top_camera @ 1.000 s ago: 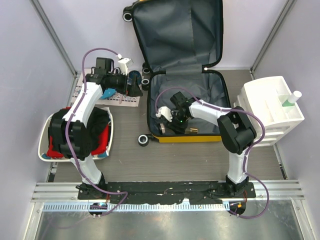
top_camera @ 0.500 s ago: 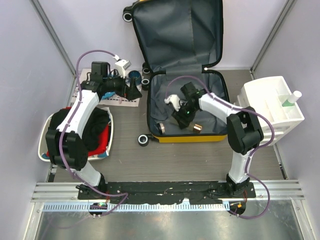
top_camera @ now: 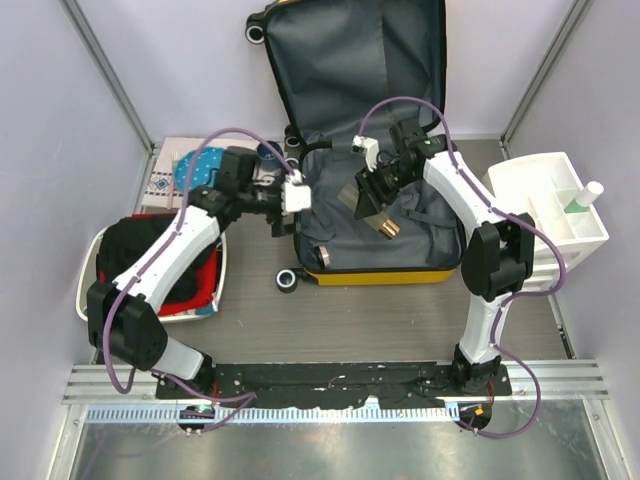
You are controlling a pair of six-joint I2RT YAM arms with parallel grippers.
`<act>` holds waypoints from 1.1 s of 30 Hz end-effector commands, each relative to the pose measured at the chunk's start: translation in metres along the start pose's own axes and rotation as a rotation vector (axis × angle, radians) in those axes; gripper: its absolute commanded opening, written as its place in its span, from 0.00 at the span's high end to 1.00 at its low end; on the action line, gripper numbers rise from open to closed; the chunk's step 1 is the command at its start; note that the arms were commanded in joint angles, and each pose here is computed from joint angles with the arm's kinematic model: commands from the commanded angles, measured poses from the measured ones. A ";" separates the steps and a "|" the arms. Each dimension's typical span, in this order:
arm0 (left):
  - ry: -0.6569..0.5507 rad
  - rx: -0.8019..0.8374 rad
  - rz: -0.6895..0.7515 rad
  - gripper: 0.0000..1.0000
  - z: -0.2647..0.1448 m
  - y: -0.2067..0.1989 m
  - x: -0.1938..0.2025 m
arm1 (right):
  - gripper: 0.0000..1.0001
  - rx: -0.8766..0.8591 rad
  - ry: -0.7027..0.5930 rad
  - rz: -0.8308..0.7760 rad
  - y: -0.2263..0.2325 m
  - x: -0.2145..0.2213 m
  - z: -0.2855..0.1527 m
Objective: Open, take out, and arrange the luggage
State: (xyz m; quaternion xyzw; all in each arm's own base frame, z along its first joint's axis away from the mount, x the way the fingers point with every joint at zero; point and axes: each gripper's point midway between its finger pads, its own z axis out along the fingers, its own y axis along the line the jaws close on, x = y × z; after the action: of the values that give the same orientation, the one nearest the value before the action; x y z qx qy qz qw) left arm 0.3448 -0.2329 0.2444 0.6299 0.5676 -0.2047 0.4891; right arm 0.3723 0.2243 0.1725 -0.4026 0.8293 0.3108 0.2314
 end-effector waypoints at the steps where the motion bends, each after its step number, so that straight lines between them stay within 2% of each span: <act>1: -0.063 0.099 0.415 0.02 0.031 -0.011 -0.025 | 0.99 -0.214 0.039 0.077 0.044 0.005 -0.003; 6: -0.045 0.181 0.552 0.07 0.063 -0.036 -0.024 | 0.99 -0.330 0.118 0.139 0.069 0.018 0.000; 18: -0.005 0.262 0.567 0.10 0.098 -0.064 -0.003 | 0.99 -0.415 0.157 0.102 0.111 0.018 0.008; 23: 0.037 0.274 0.597 0.16 0.108 -0.066 0.010 | 0.99 -0.432 0.153 0.128 0.118 0.017 0.005; 30: 0.062 0.273 0.596 0.40 0.123 -0.073 0.009 | 0.99 -0.478 0.134 0.183 0.127 0.012 0.004; 33: 0.066 0.272 0.598 0.46 0.125 -0.076 0.008 | 0.99 -0.490 0.132 0.194 0.129 0.011 0.003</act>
State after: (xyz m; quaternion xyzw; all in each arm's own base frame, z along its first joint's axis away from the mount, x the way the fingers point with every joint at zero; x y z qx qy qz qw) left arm 0.3173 -0.3259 0.1491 0.8355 0.3578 -0.1089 0.4026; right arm 0.2749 0.2666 0.1583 -0.3882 0.8101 0.4391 0.0161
